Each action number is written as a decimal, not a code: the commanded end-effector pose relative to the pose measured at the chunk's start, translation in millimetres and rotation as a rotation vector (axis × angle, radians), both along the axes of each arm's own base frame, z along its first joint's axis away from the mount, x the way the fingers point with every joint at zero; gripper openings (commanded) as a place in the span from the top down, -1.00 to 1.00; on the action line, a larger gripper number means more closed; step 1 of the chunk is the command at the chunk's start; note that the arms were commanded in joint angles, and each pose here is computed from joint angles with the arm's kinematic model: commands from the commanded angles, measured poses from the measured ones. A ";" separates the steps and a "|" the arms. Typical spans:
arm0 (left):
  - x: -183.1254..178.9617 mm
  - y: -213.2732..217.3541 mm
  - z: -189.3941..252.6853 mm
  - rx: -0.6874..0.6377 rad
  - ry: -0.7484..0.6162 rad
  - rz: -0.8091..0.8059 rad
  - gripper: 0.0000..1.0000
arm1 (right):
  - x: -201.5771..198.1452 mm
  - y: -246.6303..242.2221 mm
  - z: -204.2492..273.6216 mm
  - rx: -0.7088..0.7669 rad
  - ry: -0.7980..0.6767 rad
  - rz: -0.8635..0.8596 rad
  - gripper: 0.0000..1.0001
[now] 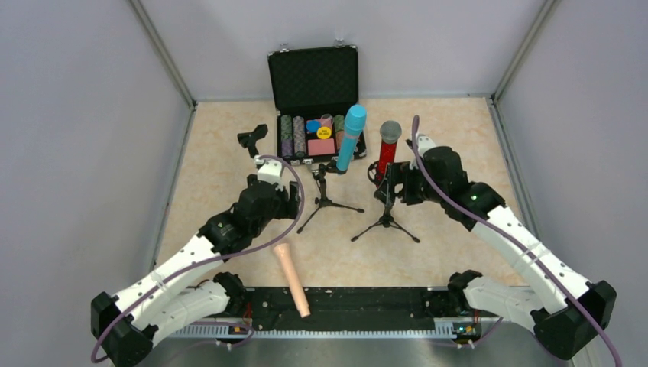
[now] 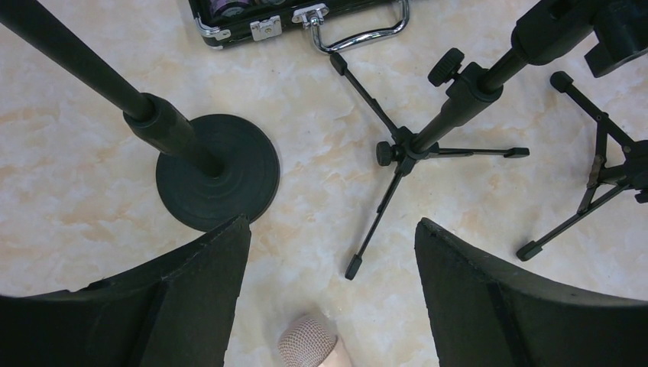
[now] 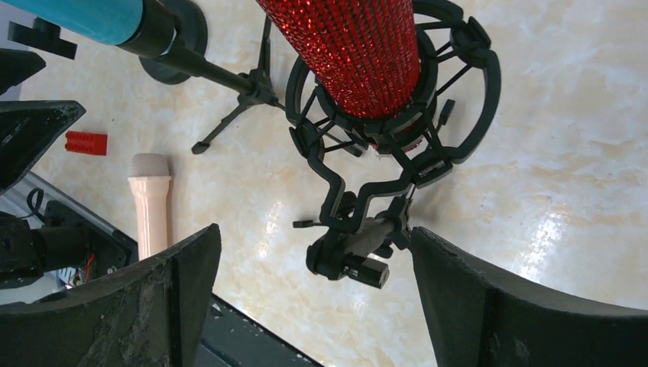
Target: Attach the microphones to the stand
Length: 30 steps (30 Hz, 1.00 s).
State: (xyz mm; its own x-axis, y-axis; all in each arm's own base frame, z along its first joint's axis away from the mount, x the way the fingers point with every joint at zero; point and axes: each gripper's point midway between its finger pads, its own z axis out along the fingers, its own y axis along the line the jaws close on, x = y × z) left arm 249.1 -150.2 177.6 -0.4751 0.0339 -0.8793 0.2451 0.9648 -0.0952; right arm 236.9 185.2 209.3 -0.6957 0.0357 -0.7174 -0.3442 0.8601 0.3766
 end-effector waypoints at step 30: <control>1.9 -27.1 0.7 -0.090 0.006 -0.084 -0.66 | 25.3 16.7 -17.7 0.043 -0.080 0.024 0.41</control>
